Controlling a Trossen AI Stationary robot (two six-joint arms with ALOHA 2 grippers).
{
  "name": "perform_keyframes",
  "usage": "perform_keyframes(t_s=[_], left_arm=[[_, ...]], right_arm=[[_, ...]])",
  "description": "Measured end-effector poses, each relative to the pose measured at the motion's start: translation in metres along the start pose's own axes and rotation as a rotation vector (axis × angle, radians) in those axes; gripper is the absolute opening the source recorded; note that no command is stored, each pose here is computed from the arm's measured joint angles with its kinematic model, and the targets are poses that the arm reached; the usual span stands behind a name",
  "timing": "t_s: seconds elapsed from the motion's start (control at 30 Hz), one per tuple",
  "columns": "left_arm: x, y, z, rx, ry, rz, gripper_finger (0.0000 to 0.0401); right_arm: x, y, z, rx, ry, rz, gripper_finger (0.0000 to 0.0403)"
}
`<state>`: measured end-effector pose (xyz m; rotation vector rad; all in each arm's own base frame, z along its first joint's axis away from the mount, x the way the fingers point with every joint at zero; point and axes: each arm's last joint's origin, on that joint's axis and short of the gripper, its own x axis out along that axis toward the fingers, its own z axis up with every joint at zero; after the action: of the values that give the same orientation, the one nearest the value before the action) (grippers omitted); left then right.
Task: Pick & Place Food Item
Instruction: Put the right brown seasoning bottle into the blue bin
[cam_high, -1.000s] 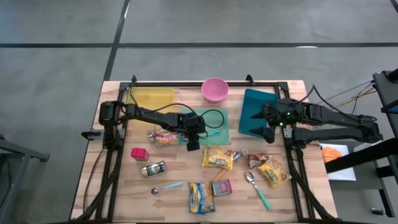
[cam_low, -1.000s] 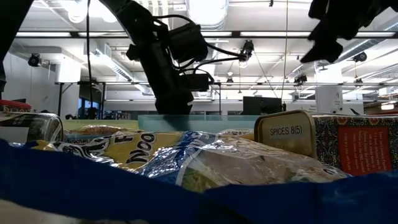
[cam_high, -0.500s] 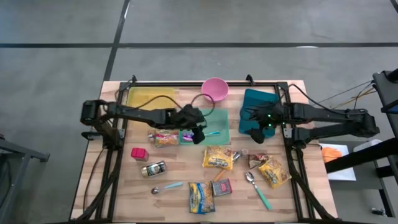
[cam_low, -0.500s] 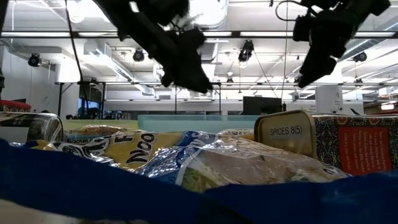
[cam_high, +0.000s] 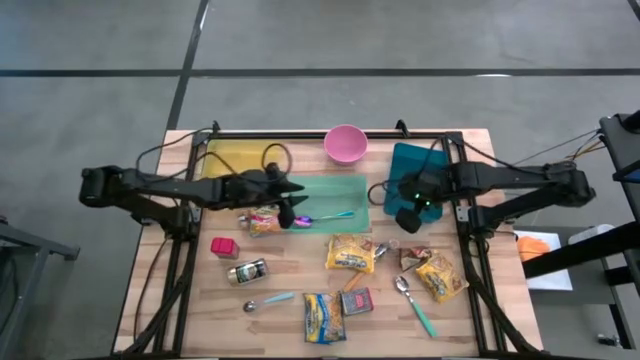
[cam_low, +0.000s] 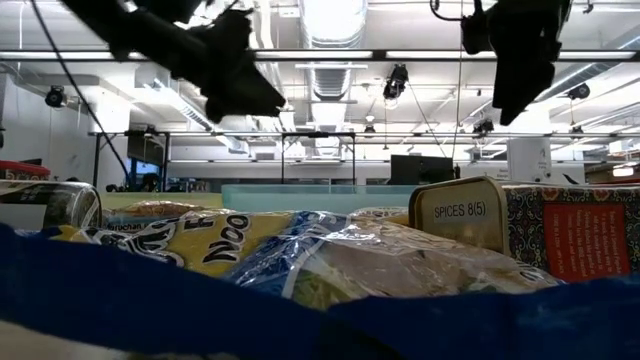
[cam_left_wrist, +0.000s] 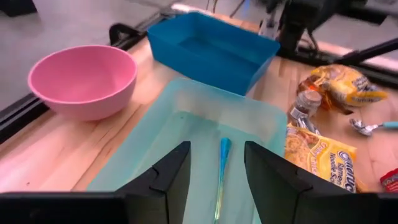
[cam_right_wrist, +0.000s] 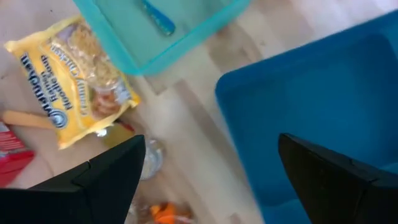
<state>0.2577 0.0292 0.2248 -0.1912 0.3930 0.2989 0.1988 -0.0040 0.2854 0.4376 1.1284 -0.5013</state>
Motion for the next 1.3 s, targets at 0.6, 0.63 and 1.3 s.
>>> perform_keyframes(t_s=[0.6,0.63,1.3], left_arm=[[-0.027,0.010,-0.017,0.032,-0.001,0.008,0.0159],[-0.027,0.010,-0.017,0.035,-0.002,0.009,0.0159],[-0.027,0.011,-0.018,0.052,0.012,0.011,0.0159]], right_arm=[[0.041,0.065,-0.023,0.032,0.181,-0.132,0.0363],[0.045,0.066,-0.025,0.025,0.195,-0.144,0.0363],[0.079,0.087,-0.032,-0.008,0.248,-0.173,0.0363]])
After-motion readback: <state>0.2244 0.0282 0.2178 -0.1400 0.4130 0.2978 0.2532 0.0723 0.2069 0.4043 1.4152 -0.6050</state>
